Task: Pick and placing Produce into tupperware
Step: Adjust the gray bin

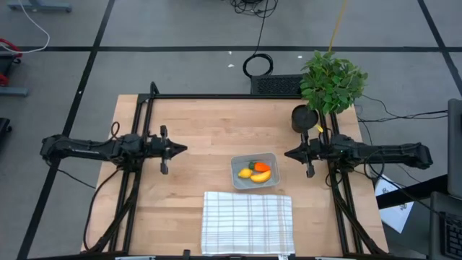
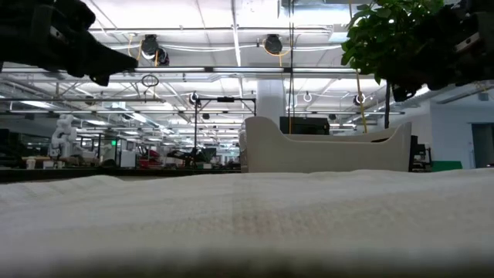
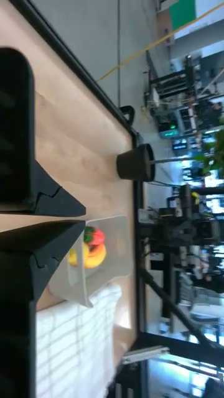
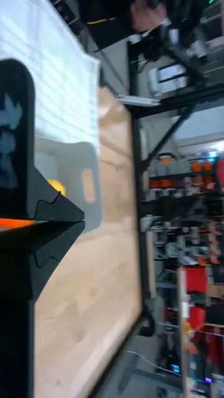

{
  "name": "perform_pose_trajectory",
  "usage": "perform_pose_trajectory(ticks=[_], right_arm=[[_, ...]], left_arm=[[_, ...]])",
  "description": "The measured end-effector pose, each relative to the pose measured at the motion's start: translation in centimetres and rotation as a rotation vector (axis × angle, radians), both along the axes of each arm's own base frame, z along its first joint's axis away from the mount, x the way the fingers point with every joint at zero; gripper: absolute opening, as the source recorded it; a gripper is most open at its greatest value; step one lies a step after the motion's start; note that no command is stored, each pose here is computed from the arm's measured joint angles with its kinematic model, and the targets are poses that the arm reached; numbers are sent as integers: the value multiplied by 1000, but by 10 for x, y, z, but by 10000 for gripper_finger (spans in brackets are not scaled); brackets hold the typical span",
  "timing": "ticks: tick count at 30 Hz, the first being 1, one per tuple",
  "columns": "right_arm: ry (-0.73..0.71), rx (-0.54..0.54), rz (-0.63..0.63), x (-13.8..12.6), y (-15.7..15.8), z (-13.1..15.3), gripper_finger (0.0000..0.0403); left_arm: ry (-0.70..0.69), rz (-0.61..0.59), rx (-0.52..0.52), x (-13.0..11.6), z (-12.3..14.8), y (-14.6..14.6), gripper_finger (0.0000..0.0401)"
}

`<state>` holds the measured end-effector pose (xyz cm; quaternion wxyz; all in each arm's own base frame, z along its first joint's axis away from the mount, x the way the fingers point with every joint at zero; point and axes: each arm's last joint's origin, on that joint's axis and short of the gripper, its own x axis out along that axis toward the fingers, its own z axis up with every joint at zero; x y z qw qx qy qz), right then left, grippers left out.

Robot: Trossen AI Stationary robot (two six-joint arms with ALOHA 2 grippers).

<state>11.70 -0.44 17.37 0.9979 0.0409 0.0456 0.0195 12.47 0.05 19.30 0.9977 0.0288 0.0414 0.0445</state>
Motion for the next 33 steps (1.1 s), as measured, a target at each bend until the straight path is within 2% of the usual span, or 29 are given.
perform_pose_trajectory(ticks=[6,11,19,24,29,33], right_arm=[[12,9,-3,10,-1,14,0],[50,11,-4,17,-1,26,0],[116,12,-5,26,-2,40,0],[128,0,-1,29,-2,42,0],[128,-3,0,29,-2,42,0],[129,-7,1,29,-2,42,0]], left_arm=[[84,-11,-1,19,2,-1,26],[107,-73,-18,35,-6,-3,26],[124,-99,-44,55,-19,-4,26],[94,-151,-57,66,-24,-6,26],[139,-183,-71,89,-24,-12,26],[209,-233,-28,109,-28,-22,26]])
